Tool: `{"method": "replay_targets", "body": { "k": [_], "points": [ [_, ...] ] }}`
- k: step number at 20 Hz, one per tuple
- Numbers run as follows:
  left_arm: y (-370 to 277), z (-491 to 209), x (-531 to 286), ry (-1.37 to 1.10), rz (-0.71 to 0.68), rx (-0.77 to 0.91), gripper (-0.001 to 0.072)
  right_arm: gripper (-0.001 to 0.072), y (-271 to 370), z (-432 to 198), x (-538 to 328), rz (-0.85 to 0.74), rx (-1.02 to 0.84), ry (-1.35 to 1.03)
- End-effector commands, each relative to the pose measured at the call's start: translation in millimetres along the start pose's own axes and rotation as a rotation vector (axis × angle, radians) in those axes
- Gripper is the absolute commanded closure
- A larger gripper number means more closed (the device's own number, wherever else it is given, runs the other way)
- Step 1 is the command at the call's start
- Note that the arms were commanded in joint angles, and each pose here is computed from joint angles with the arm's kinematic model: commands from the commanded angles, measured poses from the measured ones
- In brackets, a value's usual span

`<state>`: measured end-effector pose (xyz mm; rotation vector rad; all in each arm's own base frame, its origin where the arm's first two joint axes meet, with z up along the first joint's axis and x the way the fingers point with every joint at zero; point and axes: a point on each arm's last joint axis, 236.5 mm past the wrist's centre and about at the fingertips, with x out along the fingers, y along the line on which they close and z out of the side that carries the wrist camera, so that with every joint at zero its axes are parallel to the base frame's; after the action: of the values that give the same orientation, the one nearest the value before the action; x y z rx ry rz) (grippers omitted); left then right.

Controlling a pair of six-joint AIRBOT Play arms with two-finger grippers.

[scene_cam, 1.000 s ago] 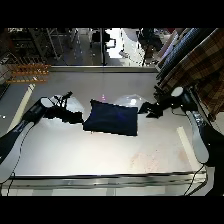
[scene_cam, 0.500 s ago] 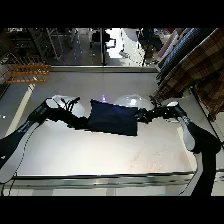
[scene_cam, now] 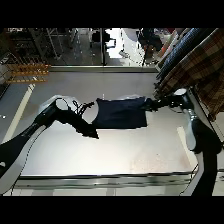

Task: Fold the clothes and pants, and hang the long-sleeved shirts on hangers.

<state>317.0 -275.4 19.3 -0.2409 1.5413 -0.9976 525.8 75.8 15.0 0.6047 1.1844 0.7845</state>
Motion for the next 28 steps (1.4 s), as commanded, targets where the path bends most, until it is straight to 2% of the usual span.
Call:
{"method": "replay_targets", "body": {
  "k": [1, 5, 9, 13, 18, 20, 21, 22, 23, 26, 28],
  "points": [
    [-30, -24, -21, 0.037, 0.017, 0.087, 0.0693, 0.0693, 16, 9, -95, -0.087, 0.049, -0.172],
    [-35, -39, -60, -0.014, 0.178, 0.176, 0.0693, 0.0693, -6, -23, -220, -0.256, 0.193, -0.446],
    [-46, -46, -81, -0.064, 0.236, 0.226, 0.0693, 0.0694, -80, -124, -307, -0.467, 0.491, -0.658],
    [-47, -46, -83, -0.069, 0.238, 0.23, 0.0693, 0.0694, -153, -259, -309, -0.531, 0.86, -0.672],
    [-47, -46, -83, -0.07, 0.238, 0.229, 0.0693, 0.0694, -176, -350, -261, -0.537, 1.132, -0.587],
    [-47, -46, -83, -0.07, 0.238, 0.229, 0.0693, 0.0665, -172, -362, -250, -0.525, 1.19, -0.554],
    [-47, -46, -83, -0.069, 0.238, 0.23, 0.0693, 0.051, -169, -362, -253, -0.524, 1.184, -0.539],
    [-45, -46, -84, -0.067, 0.247, 0.228, 0.0692, 0.044, -165, -362, -261, -0.543, 1.169, -0.52],
    [-38, -48, -87, -0.059, 0.277, 0.223, 0.0693, 0.0411, -160, -362, -273, -0.569, 1.151, -0.497],
    [11, -61, -110, -0.009, 0.451, 0.156, 0.0692, 0.0425, -127, -347, -322, -0.606, 1.148, -0.487],
    [54, -69, -142, -0.013, 0.596, 0.057, 0.0692, 0.0424, -100, -288, -354, -0.551, 1.051, -0.619]
  ]
}}
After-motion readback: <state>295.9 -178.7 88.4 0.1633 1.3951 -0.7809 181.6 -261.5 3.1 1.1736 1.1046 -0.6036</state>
